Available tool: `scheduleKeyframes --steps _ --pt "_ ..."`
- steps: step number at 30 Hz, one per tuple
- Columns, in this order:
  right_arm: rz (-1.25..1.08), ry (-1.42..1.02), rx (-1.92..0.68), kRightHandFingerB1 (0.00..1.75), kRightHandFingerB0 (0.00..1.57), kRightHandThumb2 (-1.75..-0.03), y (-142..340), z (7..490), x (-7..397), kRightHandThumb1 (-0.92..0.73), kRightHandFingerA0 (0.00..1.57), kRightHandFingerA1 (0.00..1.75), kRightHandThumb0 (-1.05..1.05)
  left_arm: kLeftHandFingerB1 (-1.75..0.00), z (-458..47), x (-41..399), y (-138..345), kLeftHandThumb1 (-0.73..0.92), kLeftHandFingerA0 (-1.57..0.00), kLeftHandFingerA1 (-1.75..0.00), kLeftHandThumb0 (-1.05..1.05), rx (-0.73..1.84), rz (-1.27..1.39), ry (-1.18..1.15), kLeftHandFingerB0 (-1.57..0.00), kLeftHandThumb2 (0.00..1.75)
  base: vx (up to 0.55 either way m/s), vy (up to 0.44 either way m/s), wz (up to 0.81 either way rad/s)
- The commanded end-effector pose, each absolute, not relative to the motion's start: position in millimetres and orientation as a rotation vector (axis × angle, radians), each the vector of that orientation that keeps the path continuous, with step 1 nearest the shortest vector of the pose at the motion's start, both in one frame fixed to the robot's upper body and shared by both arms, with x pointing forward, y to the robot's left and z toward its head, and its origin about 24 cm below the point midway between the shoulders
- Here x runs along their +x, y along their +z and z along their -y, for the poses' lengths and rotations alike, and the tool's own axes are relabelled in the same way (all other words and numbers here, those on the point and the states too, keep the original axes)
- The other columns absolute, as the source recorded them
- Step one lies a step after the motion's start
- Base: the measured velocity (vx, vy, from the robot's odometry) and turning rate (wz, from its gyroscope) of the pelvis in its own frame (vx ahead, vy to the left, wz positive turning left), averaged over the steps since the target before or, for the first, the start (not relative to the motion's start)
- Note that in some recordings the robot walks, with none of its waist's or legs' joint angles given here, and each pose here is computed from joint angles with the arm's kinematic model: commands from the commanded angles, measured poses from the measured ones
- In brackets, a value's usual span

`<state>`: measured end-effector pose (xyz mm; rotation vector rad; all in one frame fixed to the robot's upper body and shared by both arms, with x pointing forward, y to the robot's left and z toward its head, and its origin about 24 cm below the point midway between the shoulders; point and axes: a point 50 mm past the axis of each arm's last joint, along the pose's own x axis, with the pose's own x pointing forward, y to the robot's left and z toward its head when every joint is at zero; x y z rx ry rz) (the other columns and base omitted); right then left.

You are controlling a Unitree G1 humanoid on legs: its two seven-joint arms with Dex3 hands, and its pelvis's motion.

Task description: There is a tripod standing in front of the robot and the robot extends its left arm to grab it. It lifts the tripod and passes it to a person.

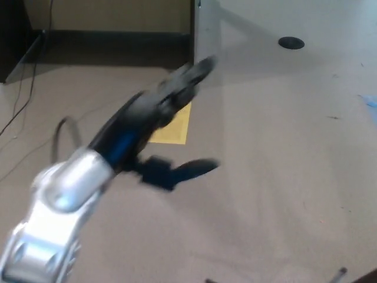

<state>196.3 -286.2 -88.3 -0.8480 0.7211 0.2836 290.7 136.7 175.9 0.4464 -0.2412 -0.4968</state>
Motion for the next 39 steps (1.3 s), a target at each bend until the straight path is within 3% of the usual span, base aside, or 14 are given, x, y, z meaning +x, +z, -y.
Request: scheduleKeyframes --steps 1,18,19,20,22,23,27,28,29,32,33,34,35,39 --pt "-0.749 0.287 -0.845 0.37 0.49 -0.61 -89 293 191 -0.7 0.65 0.42 -0.42 0.0 -175 272 126 0.4 0.0 -0.12 -0.65 0.4 0.091 -0.45 0.0 0.75 0.0 0.0 0.0" --pt "-0.807 0.253 -0.822 0.34 0.42 -0.61 -104 296 156 -0.68 0.69 0.42 -0.41 -0.16 -311 149 -56 0.36 -0.01 -0.31 -0.55 0.355 -0.549 0.034 0.0 0.73 0.0 0.0 0.0" --pt "-0.807 0.253 -0.819 0.46 0.36 -0.84 -104 296 155 -0.58 0.61 0.56 -0.49 -0.2 -314 145 -60 0.34 0.0 -0.32 -0.48 0.358 -0.561 0.041 0.0 0.72 0.0 0.0 0.0" --pt "-0.809 0.249 -0.812 0.46 0.35 -0.84 -105 295 153 -0.58 0.62 0.56 -0.49 -0.21 -317 141 -64 0.46 -0.04 -0.29 -0.4 0.385 -0.58 0.051 -0.02 0.56 0.0 0.0 0.0" --pt "-0.814 0.236 -0.796 0.45 0.33 -0.84 -106 295 152 -0.57 0.59 0.55 -0.48 -0.24 -322 137 -71 0.46 -0.04 -0.28 -0.34 0.444 -0.623 0.055 -0.01 0.54 0.0 0.0 0.0" --pt "-0.812 0.23 -0.785 0.33 0.39 -0.6 -106 295 152 -0.69 0.68 0.41 -0.4 -0.19 -324 136 -74 0.41 -0.05 -0.29 -0.37 0.468 -0.654 0.055 -0.05 0.63 0.0 0.0 0.0" --pt "-0.814 0.225 -0.774 0.33 0.38 -0.6 -108 295 142 -0.69 0.66 0.41 -0.39 -0.24 -327 133 -79 0.46 -0.11 -0.31 -0.29 0.501 -0.712 0.054 -0.08 0.54 0.0 0.0 0.0" --pt "-0.819 0.226 -0.771 0.33 0.38 -0.61 -109 296 136 -0.69 0.65 0.41 -0.39 -0.23 -327 130 -81 0.44 -0.11 -0.34 -0.32 0.528 -0.742 0.045 -0.09 0.58 0.0 0.0 0.0" --pt "-0.819 0.226 -0.77 0.33 0.38 -0.61 -109 296 135 -0.69 0.65 0.41 -0.39 -0.48 -329 129 -82 0.41 -0.02 -0.49 -0.21 0.538 -0.767 0.034 0.0 0.89 0.0 0.0 0.0" --pt "-0.817 0.219 -0.784 0.33 0.39 -0.61 -108 298 135 -0.68 0.66 0.41 -0.4 -0.48 -330 128 -85 0.44 -0.02 -0.49 -0.21 0.543 -0.79 0.021 0.0 0.91 0.0 0.0 0.0" --pt "-0.831 0.227 -0.8 0.45 0.34 -0.82 -110 298 133 -0.57 0.64 0.56 -0.49 -0.25 -330 125 -86 0.53 -0.2 -0.35 -0.3 0.565 -0.796 0.027 -0.11 0.57 0.0 0.0 0.0" --pt "-0.839 0.232 -0.796 0.45 0.34 -0.82 -110 299 128 -0.57 0.64 0.56 -0.49 -0.26 -330 120 -89 0.54 -0.22 -0.35 -0.3 0.576 -0.8 0.027 -0.11 0.57 0.0 0.0 0.0" --pt "-0.839 0.232 -0.793 0.33 0.39 -0.6 -110 299 128 -0.68 0.69 0.42 -0.4 -0.31 -330 119 -89 0.5 -0.18 -0.37 -0.33 0.575 -0.795 0.033 -0.11 0.62 0.0 0.0 0.0" --pt "-0.86 0.24 -0.773 0.33 0.4 -0.61 -113 299 115 -0.69 0.63 0.4 -0.4 -0.31 -331 106 -92 0.53 -0.17 -0.36 -0.31 0.555 -0.806 0.033 -0.11 0.62 0.0 0.0 0.0"
